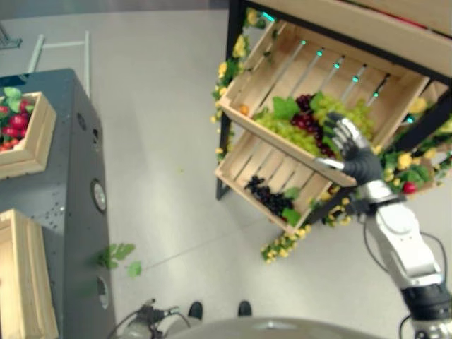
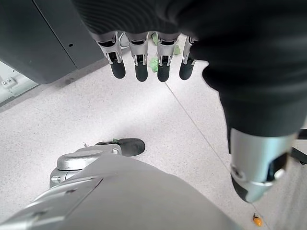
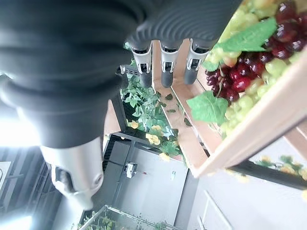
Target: Pick up the fruits from the basket on one side to the basket on the other side
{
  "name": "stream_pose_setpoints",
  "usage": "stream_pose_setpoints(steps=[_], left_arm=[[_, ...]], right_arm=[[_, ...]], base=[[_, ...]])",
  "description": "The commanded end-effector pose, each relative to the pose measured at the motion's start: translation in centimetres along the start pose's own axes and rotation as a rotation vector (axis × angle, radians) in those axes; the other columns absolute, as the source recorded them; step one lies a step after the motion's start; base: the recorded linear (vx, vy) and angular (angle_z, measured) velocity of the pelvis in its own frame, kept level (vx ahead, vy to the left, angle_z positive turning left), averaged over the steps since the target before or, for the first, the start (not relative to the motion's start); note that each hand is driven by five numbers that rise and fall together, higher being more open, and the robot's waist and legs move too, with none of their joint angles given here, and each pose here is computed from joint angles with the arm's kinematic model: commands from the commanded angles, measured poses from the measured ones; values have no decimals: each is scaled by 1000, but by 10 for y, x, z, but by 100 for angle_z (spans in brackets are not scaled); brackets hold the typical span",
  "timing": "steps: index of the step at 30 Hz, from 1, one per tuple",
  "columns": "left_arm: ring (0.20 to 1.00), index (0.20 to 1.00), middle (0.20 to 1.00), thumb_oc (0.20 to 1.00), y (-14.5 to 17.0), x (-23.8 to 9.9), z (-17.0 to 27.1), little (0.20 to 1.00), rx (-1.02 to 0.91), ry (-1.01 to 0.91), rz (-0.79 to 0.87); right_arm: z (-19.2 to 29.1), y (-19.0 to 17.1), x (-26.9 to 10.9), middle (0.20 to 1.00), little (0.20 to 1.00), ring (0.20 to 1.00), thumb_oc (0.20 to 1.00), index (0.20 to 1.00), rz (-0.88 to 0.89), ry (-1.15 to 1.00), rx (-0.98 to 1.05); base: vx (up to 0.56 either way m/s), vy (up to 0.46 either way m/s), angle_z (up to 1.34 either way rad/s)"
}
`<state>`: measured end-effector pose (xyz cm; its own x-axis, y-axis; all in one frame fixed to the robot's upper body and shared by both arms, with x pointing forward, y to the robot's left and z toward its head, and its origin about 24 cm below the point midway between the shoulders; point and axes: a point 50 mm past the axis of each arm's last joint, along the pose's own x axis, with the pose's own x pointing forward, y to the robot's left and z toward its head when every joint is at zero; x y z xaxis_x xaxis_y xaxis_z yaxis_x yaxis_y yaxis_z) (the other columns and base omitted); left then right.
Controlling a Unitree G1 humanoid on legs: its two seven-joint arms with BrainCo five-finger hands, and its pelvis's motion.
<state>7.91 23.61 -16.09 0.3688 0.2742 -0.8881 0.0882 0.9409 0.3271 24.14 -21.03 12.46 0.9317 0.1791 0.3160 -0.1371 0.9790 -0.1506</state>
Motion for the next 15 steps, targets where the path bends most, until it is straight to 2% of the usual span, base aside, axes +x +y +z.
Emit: stream_pose_setpoints(steps=[1,6,12,15], left_arm=[[1000,1000,1000,1000,-18,0,3,1000,-46,10,-31],[1000,1000,1000,1000,-11,3,19,1000,-121,-26,-4],[1000,1000,1000,1000,-14,4,30,1000,-136,-60,-25],[1000,1000,1000,1000,-16,3,21,1000,-180,-36,-28]], right_arm=[[31,5,0,1000,1000,1000,1000,1000,39,-169,-54],[26,3,-7,1000,1000,1000,1000,1000,8,-141,-82],[16,-9,-23,1000,1000,1000,1000,1000,-73,-77,-120],[14,-4,-25,1000,1000,1000,1000,1000,-31,-61,-116]], base=[[-15,-16,8],[-37,-20,47],[-42,-93,169],[-109,-208,148]])
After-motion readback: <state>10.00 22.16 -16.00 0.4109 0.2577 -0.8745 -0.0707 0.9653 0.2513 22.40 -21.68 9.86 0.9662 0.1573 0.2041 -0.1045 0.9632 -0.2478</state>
